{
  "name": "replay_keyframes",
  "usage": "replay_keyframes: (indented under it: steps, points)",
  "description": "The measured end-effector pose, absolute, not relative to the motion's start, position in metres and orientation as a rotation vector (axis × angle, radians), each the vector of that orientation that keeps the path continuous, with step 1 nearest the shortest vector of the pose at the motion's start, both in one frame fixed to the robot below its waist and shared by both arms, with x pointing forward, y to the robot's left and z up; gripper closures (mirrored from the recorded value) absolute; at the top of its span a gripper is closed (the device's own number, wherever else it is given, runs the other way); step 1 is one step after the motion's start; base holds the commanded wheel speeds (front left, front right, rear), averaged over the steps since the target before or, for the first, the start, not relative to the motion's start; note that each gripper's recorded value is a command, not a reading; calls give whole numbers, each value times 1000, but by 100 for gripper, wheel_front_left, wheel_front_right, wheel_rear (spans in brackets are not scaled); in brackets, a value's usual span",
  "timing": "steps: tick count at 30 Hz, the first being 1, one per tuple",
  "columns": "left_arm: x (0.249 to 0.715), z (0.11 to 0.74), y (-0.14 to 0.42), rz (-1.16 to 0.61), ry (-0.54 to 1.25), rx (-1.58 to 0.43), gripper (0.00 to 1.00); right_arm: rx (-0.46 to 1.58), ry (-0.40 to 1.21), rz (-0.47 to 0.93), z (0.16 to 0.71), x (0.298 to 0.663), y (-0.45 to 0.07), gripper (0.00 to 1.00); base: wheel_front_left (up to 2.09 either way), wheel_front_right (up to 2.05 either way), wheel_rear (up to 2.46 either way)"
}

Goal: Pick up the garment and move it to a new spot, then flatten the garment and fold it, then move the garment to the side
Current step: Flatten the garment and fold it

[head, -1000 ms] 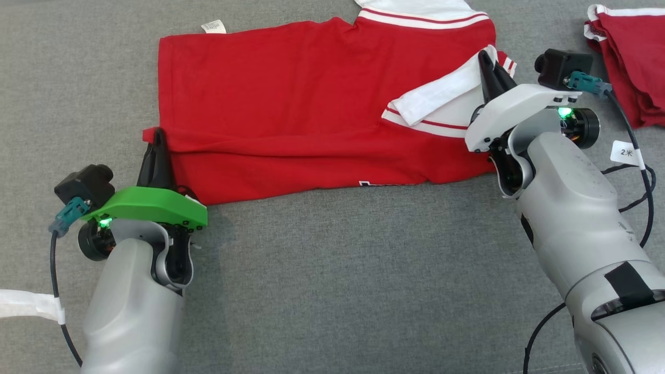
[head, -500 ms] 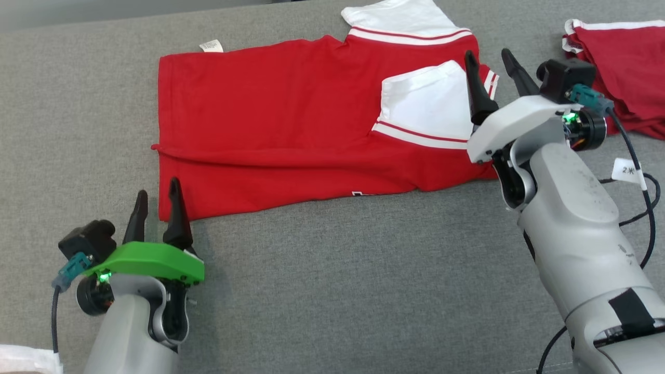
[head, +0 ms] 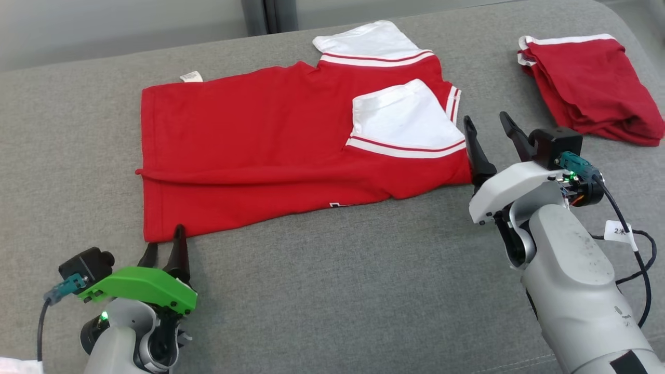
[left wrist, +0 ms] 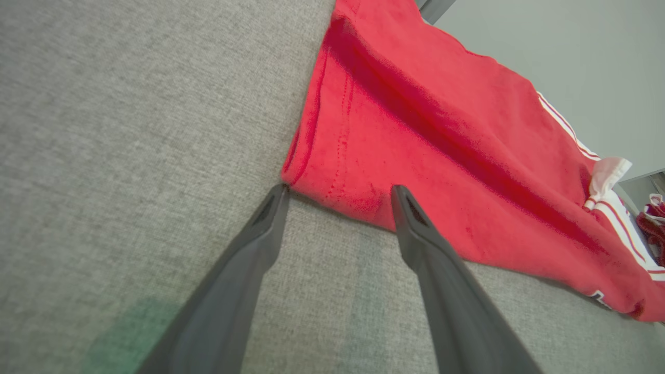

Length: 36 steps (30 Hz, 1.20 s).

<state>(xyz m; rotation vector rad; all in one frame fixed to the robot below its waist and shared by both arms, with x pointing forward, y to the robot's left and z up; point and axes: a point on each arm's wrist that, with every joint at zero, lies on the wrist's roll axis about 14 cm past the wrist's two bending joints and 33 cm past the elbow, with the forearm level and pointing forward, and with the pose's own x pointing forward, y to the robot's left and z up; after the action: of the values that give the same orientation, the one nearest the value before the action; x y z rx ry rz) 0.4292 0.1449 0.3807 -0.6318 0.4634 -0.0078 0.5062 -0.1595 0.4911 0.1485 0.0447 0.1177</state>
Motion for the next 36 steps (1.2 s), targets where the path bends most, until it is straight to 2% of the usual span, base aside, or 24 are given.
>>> replay_keyframes:
  steps: [4,5,7,8,16,23,24,25,26,28,29,36]
  points:
    - [436,379,142,0,475,-671,0,139,69,93,487,495,-172,0,0,0,0]
    - [439,379,142,3,467,-678,40,134,86,87,483,491,-175,0,0,0,0]
    - [443,380,143,14,451,-678,88,134,147,76,469,484,-180,0,0,0,0]
    - [444,381,143,16,441,-678,100,136,173,71,463,480,-181,0,0,0,0]
    - [448,391,153,35,378,-667,100,164,284,63,437,472,-180,0,0,0,0]
    - [432,387,161,62,376,-676,100,210,408,95,408,472,-160,0,0,0,0]
    - [430,386,162,66,378,-677,100,213,417,98,406,473,-158,18,0,0,0]
    - [429,386,163,71,374,-677,100,216,426,103,405,475,-155,50,0,0,0]
    - [428,387,163,73,371,-678,100,215,436,109,403,476,-153,60,0,0,0]
    - [427,388,165,79,363,-682,100,218,449,122,402,478,-147,89,0,0,0]
    - [427,389,166,80,358,-682,100,220,458,129,401,479,-145,100,0,0,0]
    - [430,408,162,42,287,-682,100,270,397,138,422,487,-139,100,0,0,0]
